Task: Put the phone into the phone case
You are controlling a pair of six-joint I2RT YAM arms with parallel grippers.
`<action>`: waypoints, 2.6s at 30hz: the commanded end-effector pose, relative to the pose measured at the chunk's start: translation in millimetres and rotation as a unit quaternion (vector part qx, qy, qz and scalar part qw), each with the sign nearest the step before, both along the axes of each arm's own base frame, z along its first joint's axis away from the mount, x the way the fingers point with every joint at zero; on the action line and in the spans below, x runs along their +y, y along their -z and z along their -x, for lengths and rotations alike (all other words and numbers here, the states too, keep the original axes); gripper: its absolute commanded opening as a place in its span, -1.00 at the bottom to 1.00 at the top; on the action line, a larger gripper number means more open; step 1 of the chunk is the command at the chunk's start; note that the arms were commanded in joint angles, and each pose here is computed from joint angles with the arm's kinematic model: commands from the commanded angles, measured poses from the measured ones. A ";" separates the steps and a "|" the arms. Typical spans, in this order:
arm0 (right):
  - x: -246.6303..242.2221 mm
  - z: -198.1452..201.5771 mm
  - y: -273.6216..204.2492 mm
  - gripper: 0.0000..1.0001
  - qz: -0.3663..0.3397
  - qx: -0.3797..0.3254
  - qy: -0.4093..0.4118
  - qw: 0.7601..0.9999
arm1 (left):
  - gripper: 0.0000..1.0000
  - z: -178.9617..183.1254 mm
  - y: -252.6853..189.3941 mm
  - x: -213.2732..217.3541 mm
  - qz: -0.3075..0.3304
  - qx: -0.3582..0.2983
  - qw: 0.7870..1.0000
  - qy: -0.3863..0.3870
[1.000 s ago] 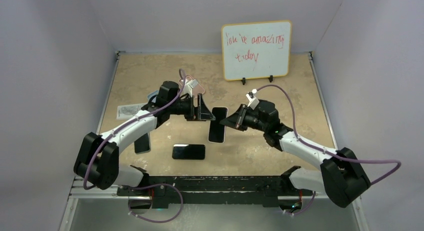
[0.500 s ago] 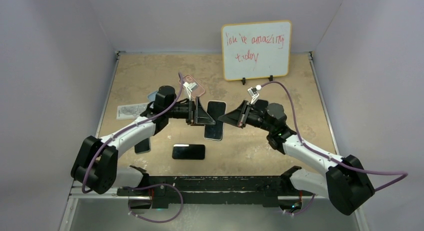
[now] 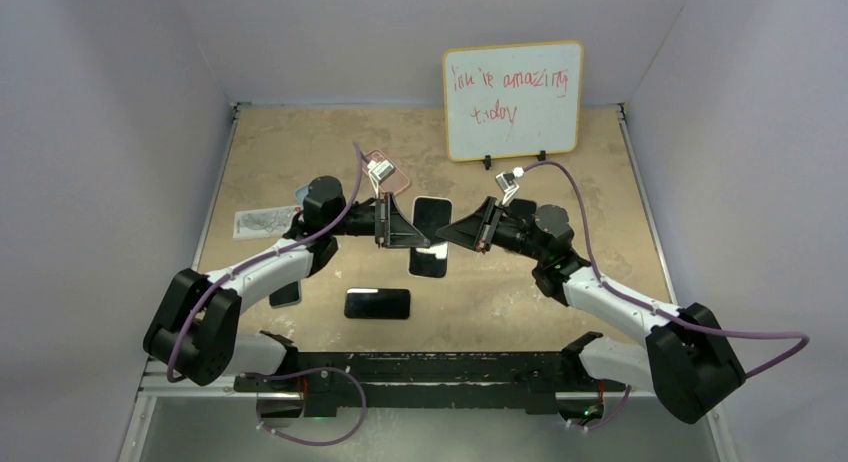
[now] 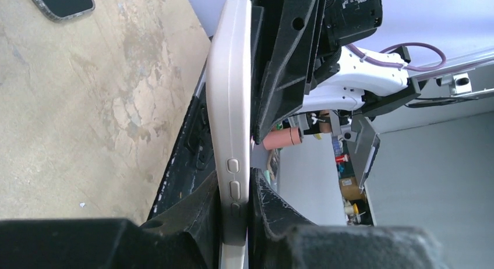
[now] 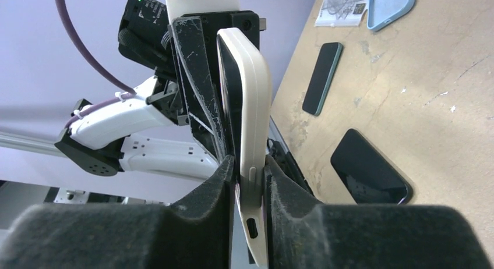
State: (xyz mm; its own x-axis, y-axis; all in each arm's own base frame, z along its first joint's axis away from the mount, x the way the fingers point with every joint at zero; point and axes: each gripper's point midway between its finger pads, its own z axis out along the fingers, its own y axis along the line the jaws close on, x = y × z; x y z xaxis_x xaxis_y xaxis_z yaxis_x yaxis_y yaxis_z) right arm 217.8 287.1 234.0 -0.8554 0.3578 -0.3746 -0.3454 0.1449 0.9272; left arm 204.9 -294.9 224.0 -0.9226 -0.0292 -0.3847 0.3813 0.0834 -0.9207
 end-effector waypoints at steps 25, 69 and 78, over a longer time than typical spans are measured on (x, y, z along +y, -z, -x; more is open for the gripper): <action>-0.4 38.0 16.1 -0.05 0.008 -0.004 -0.084 0.996 | -1.00 -23.7 -34.9 0.5 0.012 -0.125 0.989 -0.074; -8.5 22.4 -46.9 0.33 0.043 -0.080 -0.027 0.995 | -1.00 36.6 -32.3 6.8 0.030 -0.196 0.977 0.072; -7.4 18.8 -61.3 0.12 0.035 -0.097 -0.022 0.994 | -1.00 38.0 -23.4 6.6 0.022 -0.184 0.979 0.083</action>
